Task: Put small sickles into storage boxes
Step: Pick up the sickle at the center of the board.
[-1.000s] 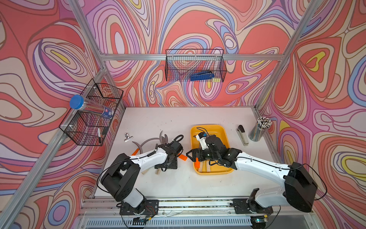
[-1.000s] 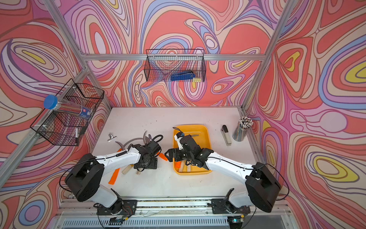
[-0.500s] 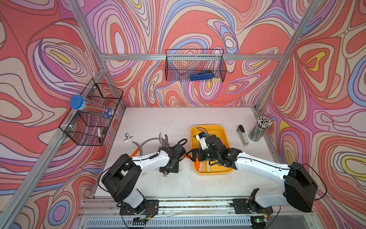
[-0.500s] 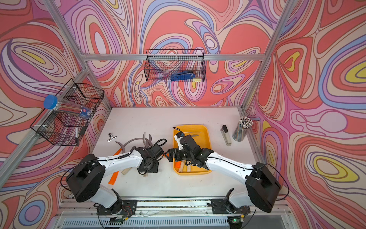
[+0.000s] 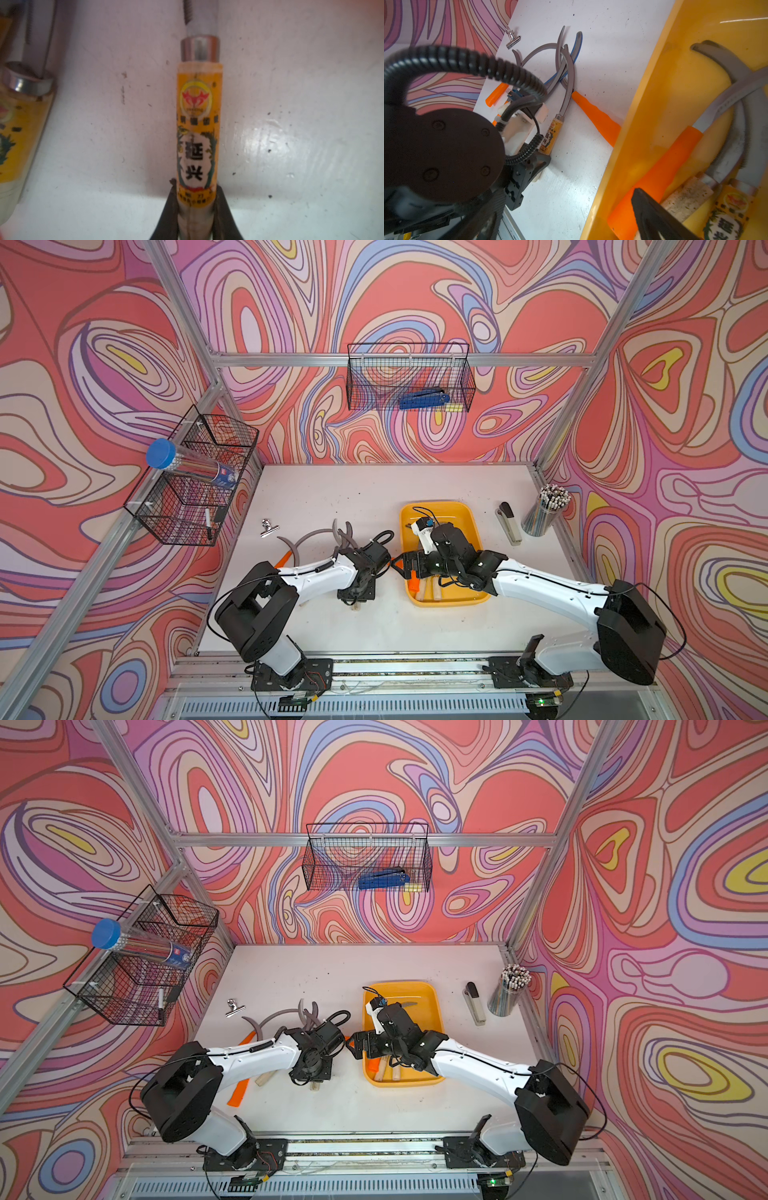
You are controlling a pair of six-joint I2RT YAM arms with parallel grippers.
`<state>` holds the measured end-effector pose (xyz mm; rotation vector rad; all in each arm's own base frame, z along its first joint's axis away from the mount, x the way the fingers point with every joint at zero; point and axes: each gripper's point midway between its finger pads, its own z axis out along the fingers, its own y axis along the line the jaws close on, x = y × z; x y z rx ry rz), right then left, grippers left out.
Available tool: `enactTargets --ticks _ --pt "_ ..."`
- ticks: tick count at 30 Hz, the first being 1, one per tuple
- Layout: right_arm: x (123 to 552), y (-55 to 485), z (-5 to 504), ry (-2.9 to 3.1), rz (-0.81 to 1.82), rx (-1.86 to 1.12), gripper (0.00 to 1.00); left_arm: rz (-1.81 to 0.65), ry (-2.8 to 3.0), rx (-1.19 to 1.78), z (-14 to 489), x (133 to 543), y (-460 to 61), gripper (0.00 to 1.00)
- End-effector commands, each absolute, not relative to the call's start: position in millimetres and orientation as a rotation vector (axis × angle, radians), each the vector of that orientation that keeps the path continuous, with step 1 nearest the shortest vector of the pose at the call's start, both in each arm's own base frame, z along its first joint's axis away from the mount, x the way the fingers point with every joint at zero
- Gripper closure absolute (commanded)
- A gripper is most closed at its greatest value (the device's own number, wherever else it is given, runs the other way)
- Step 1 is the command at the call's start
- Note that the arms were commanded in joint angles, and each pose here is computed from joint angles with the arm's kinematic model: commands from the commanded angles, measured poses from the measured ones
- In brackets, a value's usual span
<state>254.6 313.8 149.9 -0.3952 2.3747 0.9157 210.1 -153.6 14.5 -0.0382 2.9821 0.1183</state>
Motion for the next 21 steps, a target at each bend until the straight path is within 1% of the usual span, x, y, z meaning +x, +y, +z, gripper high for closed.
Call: enactTargets --ticks 1,2,7,21 --pt "258 318 156 2.361 0.910 -0.396 0.02 0.221 3.026 0.001 5 203 -144 0.98" --pt "258 318 157 2.360 0.912 -0.396 0.02 0.220 3.025 0.008 5 203 -145 1.00" --pt "259 318 157 2.363 0.904 -0.396 0.02 0.229 3.011 0.046 11 210 -148 1.00" --pt "263 309 155 2.365 0.856 -0.348 0.01 0.184 2.894 0.072 54 232 -154 1.00"
